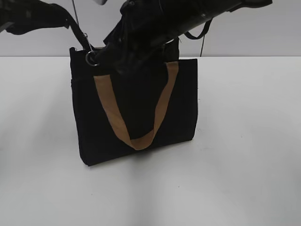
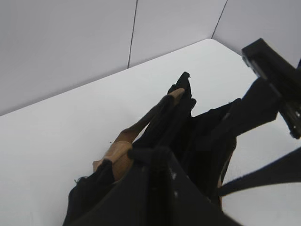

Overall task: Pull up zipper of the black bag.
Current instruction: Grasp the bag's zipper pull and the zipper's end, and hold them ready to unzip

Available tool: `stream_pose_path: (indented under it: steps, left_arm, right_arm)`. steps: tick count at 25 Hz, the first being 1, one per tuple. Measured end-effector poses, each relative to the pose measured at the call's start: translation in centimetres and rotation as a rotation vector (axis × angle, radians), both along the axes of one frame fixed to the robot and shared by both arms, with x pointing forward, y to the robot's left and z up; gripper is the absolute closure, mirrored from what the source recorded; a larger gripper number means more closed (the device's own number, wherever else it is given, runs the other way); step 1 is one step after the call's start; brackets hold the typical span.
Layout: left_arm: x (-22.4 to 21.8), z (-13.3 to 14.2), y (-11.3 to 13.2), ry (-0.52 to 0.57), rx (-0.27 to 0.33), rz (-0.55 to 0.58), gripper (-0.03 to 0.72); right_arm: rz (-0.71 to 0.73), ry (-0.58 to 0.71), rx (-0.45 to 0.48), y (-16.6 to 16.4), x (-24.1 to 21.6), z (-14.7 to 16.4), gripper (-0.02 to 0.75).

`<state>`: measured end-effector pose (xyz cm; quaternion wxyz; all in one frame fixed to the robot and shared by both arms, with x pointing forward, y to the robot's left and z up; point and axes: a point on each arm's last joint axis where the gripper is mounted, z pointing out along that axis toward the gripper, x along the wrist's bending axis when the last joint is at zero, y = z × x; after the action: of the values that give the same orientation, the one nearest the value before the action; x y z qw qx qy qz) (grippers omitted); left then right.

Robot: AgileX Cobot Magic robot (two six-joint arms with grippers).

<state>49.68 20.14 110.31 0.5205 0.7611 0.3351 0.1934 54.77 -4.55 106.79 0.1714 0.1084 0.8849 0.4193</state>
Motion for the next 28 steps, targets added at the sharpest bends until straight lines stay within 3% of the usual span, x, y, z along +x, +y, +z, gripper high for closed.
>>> stream_pose_path:
  steps: [8,15,28]
  left_arm:
    - [0.0,0.1,-0.1,0.004,-0.013,-0.004,0.662]
    - [-0.1,0.0,-0.1,0.006,-0.014,-0.010,0.662]
    - [-0.1,0.0,-0.2,0.007,-0.014,-0.018,0.662]
  right_arm:
    - [-0.026,0.003,0.053,0.2,0.2,0.2,0.429]
    - [-0.027,0.031,0.030,0.6,0.8,-1.5,0.428]
    - [0.015,0.042,0.033,1.4,1.4,-1.3,0.436]
